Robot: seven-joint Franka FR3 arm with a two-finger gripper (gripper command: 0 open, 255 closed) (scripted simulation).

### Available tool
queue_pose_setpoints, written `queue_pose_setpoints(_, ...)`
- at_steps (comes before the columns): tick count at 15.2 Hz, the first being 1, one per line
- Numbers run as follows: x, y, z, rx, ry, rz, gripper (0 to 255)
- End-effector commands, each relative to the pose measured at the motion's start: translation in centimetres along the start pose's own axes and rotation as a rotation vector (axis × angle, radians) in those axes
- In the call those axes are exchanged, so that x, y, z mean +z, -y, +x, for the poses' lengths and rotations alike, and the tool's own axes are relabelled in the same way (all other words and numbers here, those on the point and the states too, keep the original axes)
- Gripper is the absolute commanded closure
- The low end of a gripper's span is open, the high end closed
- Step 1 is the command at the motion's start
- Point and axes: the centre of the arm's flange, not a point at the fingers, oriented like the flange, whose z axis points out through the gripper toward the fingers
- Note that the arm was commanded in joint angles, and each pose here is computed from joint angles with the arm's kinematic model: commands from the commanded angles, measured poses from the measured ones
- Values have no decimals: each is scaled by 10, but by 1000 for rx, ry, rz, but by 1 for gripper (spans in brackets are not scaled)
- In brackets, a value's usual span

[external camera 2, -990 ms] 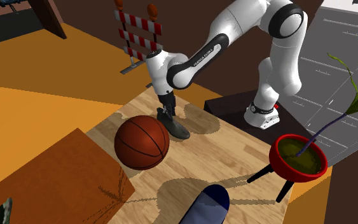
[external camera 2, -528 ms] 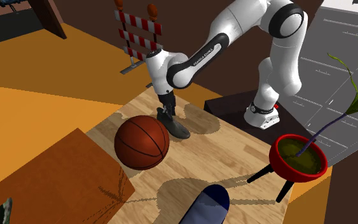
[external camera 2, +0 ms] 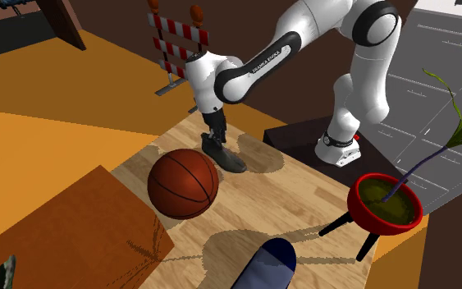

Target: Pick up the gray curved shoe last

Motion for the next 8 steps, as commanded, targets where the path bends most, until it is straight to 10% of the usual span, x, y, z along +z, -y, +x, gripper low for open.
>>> queue_pose_setpoints(1,-11,1,-4,0,0,0,255)
queue_pose_setpoints(8,-37,3,-10,0,0,0,255)
